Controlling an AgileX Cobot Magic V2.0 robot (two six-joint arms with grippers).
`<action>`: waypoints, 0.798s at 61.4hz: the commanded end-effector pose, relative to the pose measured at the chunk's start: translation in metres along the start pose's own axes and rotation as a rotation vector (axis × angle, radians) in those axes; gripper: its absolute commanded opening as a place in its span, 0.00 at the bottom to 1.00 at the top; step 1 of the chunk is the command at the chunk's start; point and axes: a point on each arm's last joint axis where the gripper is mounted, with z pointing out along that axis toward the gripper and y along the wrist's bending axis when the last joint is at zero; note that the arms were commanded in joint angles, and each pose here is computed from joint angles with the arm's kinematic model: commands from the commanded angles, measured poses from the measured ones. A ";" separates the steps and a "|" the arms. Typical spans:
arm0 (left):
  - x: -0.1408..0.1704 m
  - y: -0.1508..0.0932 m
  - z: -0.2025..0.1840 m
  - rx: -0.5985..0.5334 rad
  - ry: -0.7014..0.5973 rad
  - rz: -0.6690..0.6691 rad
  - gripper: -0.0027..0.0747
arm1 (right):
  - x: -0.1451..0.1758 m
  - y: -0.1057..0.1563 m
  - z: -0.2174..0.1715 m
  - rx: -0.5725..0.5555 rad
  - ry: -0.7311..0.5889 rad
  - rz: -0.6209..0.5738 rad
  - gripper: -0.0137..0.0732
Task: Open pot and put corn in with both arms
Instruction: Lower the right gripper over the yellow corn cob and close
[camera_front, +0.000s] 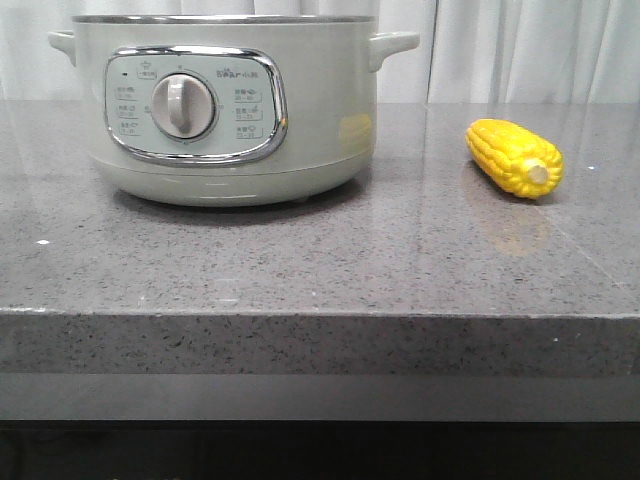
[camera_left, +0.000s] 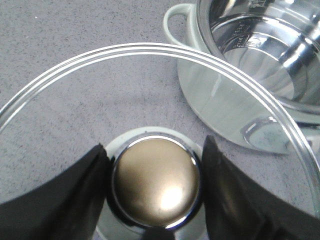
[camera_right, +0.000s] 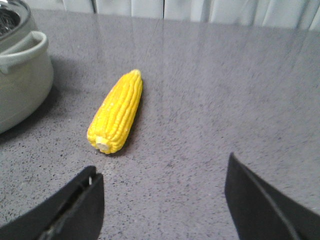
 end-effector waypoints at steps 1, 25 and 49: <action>-0.003 -0.004 -0.028 -0.004 -0.213 -0.004 0.50 | -0.020 -0.002 0.015 0.012 -0.076 0.024 0.77; 0.029 -0.007 -0.040 0.002 -0.206 -0.003 0.50 | -0.047 -0.003 0.117 -0.004 0.198 0.102 0.77; 0.029 -0.007 -0.041 0.001 -0.208 -0.003 0.47 | -0.065 0.021 0.209 -0.097 0.393 0.100 0.77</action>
